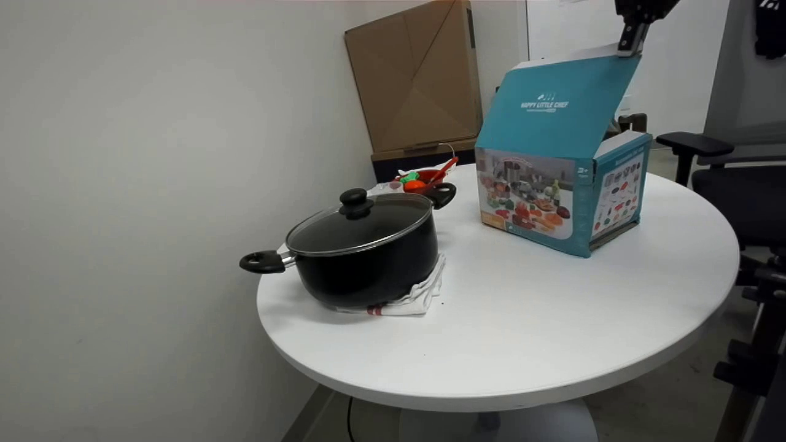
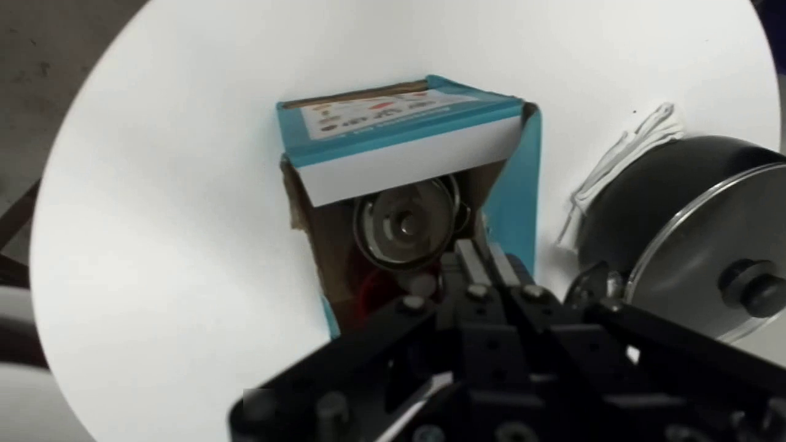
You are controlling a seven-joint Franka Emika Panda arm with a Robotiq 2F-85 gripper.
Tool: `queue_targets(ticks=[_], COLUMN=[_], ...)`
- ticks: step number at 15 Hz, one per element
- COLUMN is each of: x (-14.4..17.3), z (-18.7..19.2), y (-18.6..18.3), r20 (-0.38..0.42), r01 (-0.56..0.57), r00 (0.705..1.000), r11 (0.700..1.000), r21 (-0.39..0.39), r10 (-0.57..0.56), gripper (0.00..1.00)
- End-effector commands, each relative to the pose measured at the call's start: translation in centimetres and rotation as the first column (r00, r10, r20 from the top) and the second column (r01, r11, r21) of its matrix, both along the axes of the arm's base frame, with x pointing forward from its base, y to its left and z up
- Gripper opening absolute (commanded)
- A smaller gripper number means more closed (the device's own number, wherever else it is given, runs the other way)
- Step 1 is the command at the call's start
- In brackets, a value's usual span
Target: Put the red mug, salt shaker, silver pot, and silver lid in the box then close it
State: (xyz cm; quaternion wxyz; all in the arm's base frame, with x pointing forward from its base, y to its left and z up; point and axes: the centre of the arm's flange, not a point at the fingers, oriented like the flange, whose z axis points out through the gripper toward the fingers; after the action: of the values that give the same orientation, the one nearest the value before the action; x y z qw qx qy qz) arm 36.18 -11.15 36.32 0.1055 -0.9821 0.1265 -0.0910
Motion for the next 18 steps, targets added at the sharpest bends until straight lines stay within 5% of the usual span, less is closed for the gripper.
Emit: queue_targets(ticks=[1,9,16,17,18], x=[-1.6,-2.7,-1.1,-0.7,-0.4], z=[-4.5,-10.9,-13.1,-13.1,-13.0], y=[-3.3,-7.3,-7.4,-7.1,-6.9], r20=[-0.104,-0.271,-0.300,-0.303,-0.306], r01=[0.028,0.046,0.032,0.020,0.012], r00=[0.994,0.959,0.950,0.950,0.950], r11=[0.999,0.991,0.984,0.984,0.984], r21=[-0.017,-0.124,-0.175,-0.177,-0.177], r10=[-0.029,-0.078,-0.084,-0.074,-0.067], gripper=[0.01,0.01,0.01,0.27,0.29])
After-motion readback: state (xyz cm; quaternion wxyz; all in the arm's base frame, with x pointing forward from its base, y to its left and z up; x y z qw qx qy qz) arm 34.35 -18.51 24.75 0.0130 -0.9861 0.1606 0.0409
